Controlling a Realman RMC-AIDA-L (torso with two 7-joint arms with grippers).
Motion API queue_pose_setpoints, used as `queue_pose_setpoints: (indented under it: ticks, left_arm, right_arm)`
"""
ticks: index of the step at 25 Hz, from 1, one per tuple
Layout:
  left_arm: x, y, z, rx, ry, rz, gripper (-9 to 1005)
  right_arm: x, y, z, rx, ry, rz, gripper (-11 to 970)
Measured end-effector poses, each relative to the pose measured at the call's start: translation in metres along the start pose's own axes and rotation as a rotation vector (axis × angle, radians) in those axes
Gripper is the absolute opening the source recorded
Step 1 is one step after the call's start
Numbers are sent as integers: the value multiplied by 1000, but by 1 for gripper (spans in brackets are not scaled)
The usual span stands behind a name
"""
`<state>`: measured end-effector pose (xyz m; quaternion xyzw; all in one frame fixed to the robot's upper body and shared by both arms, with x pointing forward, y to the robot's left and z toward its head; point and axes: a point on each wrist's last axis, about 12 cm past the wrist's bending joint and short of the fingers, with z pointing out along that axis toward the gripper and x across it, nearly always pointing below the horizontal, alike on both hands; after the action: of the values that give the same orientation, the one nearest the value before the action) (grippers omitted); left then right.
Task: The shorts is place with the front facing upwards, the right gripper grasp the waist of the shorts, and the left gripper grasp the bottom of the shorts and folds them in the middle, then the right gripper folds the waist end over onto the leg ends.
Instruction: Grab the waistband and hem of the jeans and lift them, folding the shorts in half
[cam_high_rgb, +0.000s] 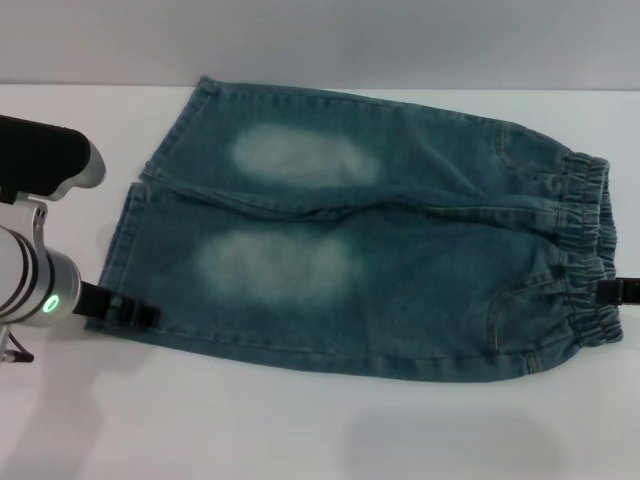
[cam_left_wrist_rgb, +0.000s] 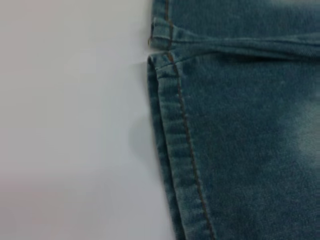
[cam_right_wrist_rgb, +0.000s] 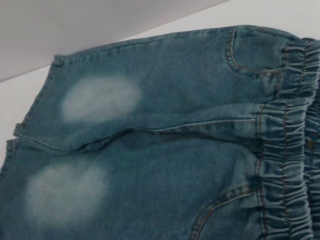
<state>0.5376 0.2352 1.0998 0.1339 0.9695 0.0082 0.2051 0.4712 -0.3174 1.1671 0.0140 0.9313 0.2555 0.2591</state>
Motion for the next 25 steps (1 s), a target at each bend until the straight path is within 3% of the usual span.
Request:
queue_pose_setpoints:
  ticks: [19,25]
  left_arm:
    - [3,-2,-19,6,-12,12,544]
    - [1,-4,-21,9,-26,18,283]
  right_arm:
    - [4,0,4,-13,16,5,695]
    - [4,-1,4,-11,15,5,690]
